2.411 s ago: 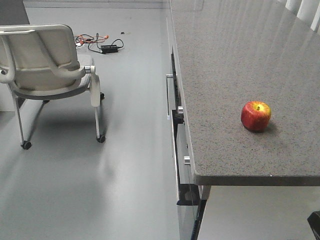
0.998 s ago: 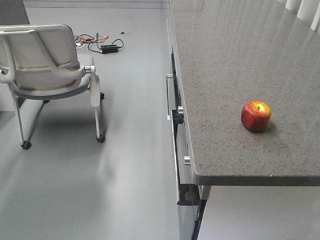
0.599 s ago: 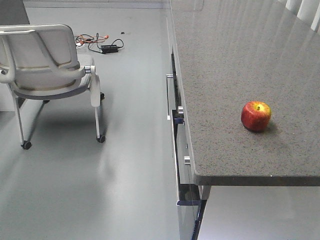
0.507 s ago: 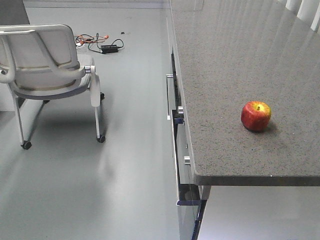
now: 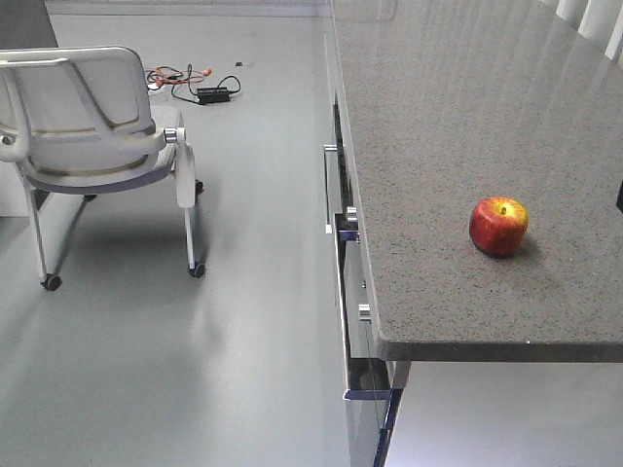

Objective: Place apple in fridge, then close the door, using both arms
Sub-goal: 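Lower the right gripper over the red-yellow apple on the counter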

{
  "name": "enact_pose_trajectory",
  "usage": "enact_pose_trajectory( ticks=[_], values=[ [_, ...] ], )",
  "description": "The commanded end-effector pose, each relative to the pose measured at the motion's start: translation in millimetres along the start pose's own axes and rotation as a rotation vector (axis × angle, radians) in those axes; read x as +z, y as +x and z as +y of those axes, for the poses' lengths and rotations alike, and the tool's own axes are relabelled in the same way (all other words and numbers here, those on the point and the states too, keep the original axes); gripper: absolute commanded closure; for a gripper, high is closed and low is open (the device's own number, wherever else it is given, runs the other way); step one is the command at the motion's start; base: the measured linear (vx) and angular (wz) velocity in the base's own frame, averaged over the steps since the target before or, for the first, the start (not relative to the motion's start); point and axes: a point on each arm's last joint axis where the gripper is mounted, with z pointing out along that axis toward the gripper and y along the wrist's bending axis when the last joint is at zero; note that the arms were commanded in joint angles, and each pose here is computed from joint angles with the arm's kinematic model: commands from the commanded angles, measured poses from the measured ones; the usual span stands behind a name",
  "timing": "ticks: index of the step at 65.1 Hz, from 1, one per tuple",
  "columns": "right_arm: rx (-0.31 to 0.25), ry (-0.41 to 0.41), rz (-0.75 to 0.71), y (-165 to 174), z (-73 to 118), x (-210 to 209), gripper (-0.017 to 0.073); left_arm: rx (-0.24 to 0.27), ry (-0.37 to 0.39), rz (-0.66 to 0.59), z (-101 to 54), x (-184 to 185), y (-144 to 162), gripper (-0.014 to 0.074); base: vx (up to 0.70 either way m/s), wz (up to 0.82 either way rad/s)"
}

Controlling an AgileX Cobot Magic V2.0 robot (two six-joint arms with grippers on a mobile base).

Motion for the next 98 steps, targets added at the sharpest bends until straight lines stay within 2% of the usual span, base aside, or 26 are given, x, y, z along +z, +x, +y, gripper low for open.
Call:
enact_pose_trajectory(
  ticks=[1,9,17,29,39,46,68,78,89,98],
  values=[
    [-0.038,0.064,-0.079,-15,-7.9,4,-0.0166,-0.003,0.024,-0.053,-0.8,2,2,0.0601,0.00,0.00],
    [-0.030,0.067,-0.078,-22,-11.5,14,-0.0154,-0.003,0.024,-0.053,-0.8,2,2,0.0601,0.00,0.00],
    [-0.012,0.032,-0.005,-39,-17.6,42,-0.0150,-0.003,0.024,-0.053,-0.8,2,2,0.0601,0.00,0.00],
    [0.030,-0.029,0.179,-55,-31.4,113,-0.0146,-0.003,0.024,-0.053,-0.8,2,2,0.0601,0.00,0.00],
    [0.020,-0.070,0.335,-54,-40.9,168,-0.0142,-0.003,0.024,-0.053,-0.8,2,2,0.0601,0.00,0.00],
    [0.031,-0.092,0.427,-47,-45.7,202,-0.0139,-0.003,0.024,-0.053,-0.8,2,2,0.0601,0.00,0.00],
    [0.054,-0.011,0.690,4,-61.1,269,-0.0129,-0.003,0.024,-0.053,-0.8,2,2,0.0601,0.00,0.00],
    [0.079,-0.014,0.749,24,-60.5,284,-0.0126,-0.003,0.024,-0.053,-0.8,2,2,0.0601,0.00,0.00],
    [0.061,0.008,0.780,39,-62.9,295,-0.0124,-0.003,0.024,-0.053,-0.8,2,2,0.0601,0.00,0.00],
    [0.070,0.005,0.796,48,-62.7,303,-0.0120,-0.003,0.024,-0.053,-0.8,2,2,0.0601,0.00,0.00]
  ],
)
